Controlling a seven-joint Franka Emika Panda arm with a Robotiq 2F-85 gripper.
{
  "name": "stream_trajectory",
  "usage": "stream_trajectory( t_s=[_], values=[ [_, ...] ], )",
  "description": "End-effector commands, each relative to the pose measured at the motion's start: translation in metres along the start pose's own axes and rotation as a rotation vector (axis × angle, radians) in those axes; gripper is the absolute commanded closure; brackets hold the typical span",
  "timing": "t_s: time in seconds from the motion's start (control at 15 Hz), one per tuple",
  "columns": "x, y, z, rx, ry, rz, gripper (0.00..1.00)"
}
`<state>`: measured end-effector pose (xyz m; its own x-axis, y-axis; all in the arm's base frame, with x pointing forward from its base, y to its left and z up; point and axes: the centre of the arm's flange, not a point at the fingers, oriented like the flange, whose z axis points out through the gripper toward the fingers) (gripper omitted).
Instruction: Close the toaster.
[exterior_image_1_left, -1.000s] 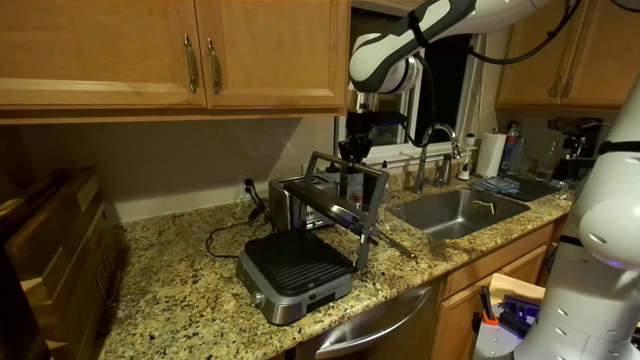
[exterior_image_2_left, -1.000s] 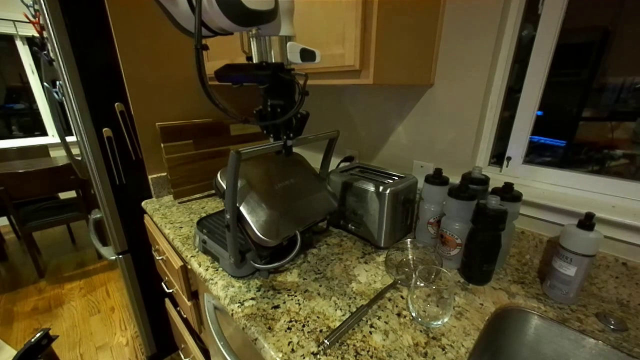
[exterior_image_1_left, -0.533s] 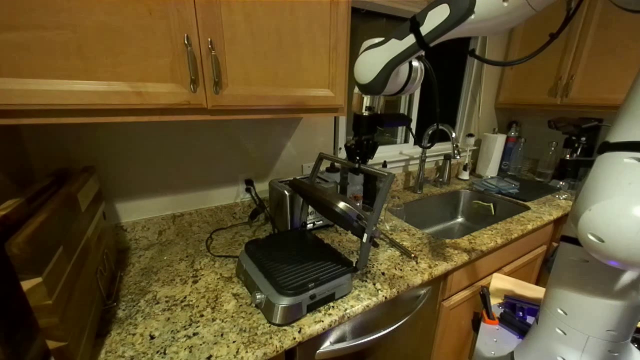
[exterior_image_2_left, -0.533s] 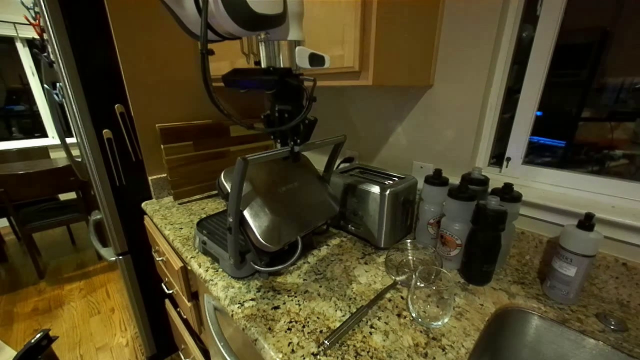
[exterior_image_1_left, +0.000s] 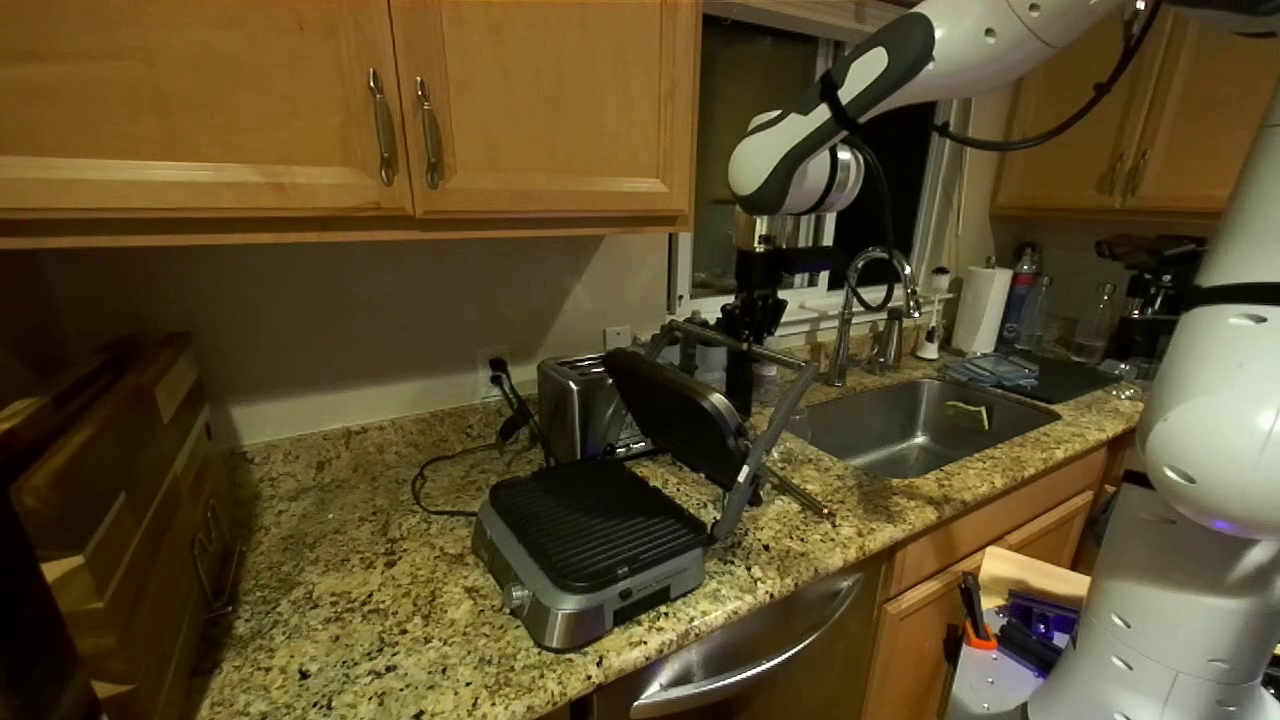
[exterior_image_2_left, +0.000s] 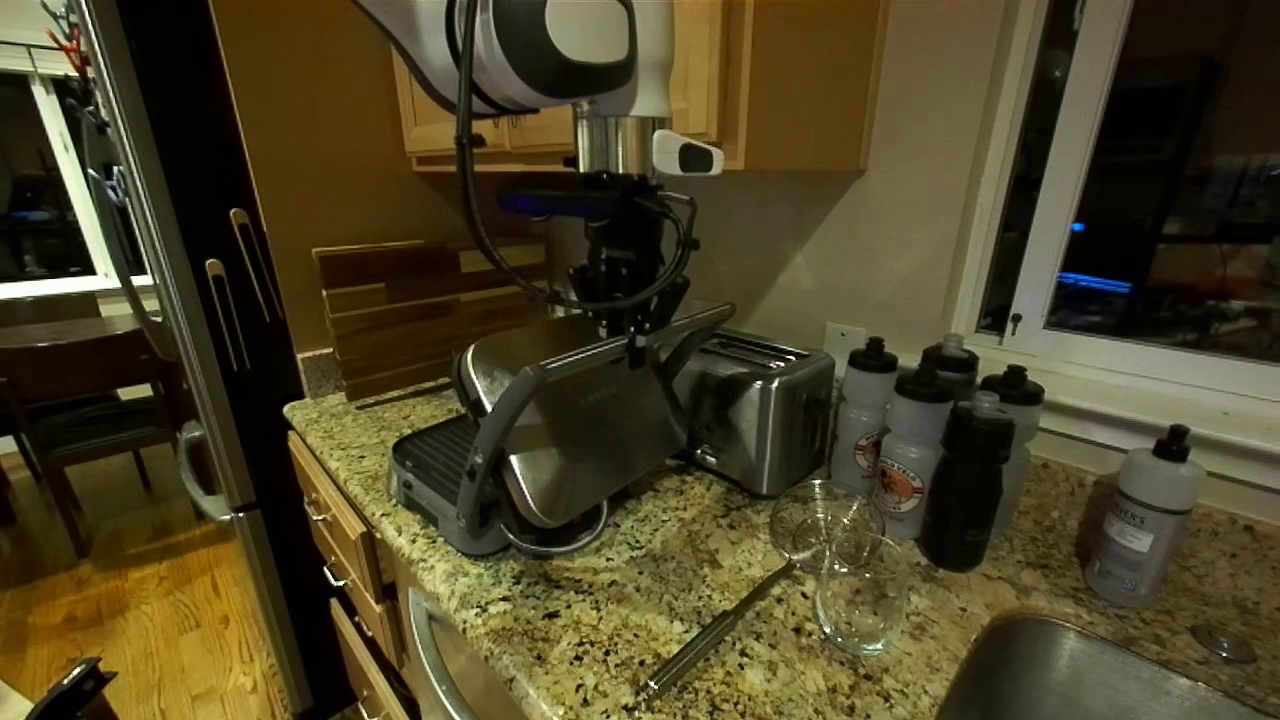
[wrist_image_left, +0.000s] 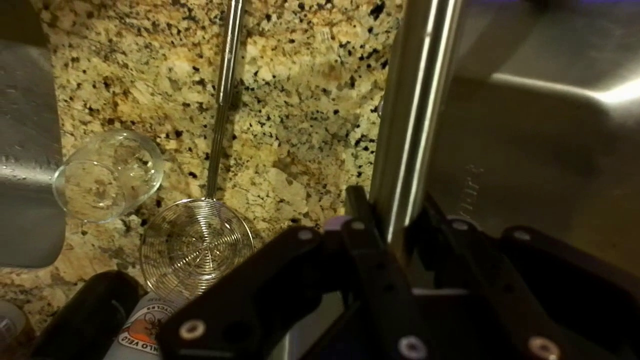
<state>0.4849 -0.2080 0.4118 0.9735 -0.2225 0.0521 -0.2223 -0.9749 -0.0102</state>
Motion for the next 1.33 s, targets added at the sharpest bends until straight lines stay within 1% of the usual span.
stream_trajectory(
  t_s=[0.0, 0.4, 0.47, 0.53, 0.6, 0.8, 0.93, 1.07, 1.13, 1.27],
  values=[
    [-0.013, 0.012, 0.004, 0.015, -0.017, -0.019, 0.89],
    [-0.009, 0.020, 0.008, 0.019, -0.030, -0.012, 0.89],
    [-0.008, 0.021, 0.008, 0.021, -0.036, -0.012, 0.77],
    [-0.008, 0.022, 0.007, 0.017, -0.037, -0.012, 0.51],
    [-0.010, 0.022, 0.001, 0.013, -0.036, -0.021, 0.50],
    [-0.014, 0.024, -0.020, 0.000, -0.035, -0.051, 0.31],
    [-0.005, 0.026, -0.034, -0.001, -0.019, -0.052, 0.18],
    [0.006, 0.027, -0.037, 0.012, -0.016, -0.056, 0.05],
    [0.011, 0.024, -0.031, 0.020, -0.030, -0.056, 0.02],
    [0.017, 0.022, -0.024, 0.019, -0.051, -0.056, 0.00]
  ],
)
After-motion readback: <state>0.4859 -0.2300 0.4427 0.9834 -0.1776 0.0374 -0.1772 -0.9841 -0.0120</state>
